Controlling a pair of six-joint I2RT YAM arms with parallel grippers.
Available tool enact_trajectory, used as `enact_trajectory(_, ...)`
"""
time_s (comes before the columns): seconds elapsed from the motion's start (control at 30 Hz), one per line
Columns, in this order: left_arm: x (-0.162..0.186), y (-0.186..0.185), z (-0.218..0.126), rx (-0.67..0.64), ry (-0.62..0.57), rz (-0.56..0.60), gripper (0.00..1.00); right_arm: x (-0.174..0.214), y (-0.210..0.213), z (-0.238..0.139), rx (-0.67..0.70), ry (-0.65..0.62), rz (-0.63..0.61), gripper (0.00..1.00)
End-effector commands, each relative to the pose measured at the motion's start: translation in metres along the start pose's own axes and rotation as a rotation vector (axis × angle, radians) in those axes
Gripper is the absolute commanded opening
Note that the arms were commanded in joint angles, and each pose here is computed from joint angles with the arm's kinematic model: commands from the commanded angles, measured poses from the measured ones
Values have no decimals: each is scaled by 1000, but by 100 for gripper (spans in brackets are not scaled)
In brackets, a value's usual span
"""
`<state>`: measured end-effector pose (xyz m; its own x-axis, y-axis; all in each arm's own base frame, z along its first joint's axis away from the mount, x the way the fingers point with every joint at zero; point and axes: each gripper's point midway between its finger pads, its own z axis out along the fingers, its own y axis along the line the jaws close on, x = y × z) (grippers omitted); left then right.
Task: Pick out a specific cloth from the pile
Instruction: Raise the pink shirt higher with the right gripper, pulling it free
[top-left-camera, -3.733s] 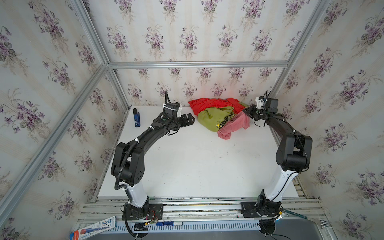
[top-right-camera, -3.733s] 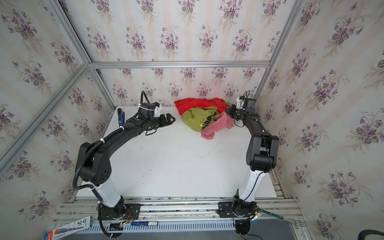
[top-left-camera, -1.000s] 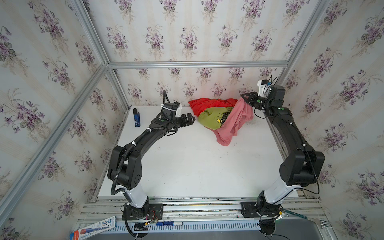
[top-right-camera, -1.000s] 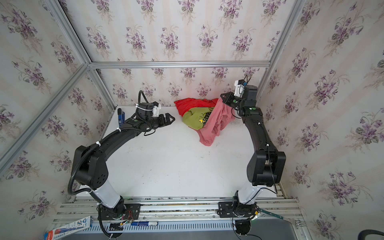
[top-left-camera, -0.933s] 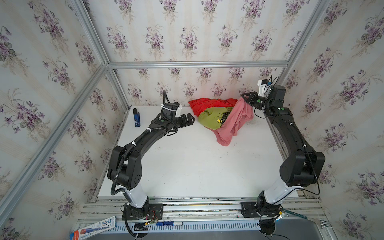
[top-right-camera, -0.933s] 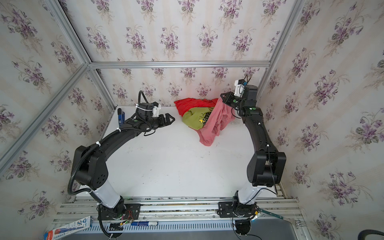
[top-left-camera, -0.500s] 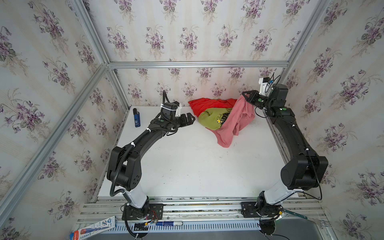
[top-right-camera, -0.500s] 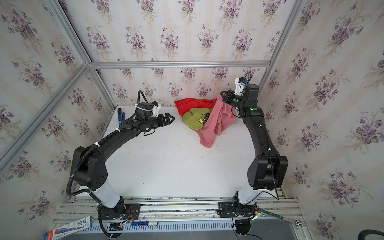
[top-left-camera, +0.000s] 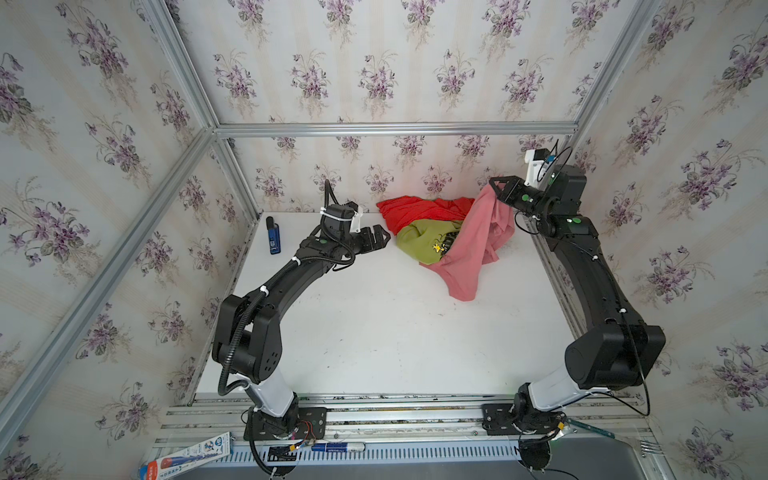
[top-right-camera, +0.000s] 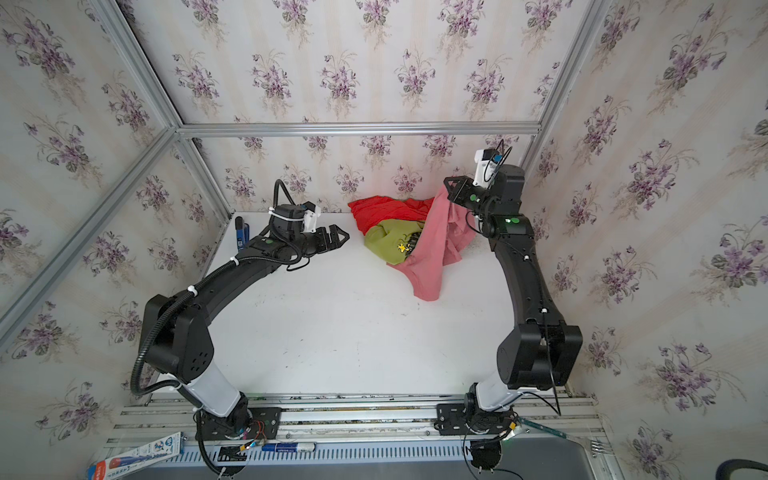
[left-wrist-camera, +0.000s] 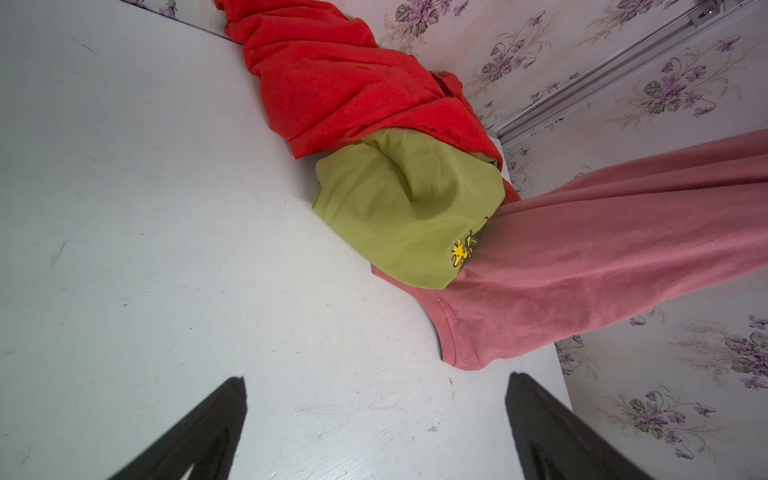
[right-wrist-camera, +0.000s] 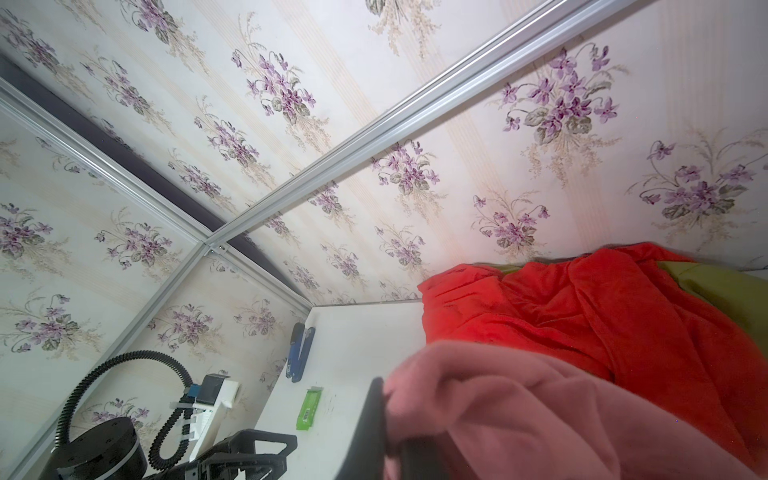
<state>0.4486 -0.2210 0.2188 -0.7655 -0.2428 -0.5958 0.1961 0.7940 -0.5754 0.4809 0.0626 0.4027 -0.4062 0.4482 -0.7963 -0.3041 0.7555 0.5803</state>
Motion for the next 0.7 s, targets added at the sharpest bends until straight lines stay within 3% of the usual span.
enact_trajectory(0.0, -7, -8, -4, 22, -23, 3, 100, -28, 24, -10, -49, -100, -88, 0)
enact_trajectory(0.67, -7, -9, -7, 24, -28, 2, 100, -31, 34, -15, -60, -120, -111, 0)
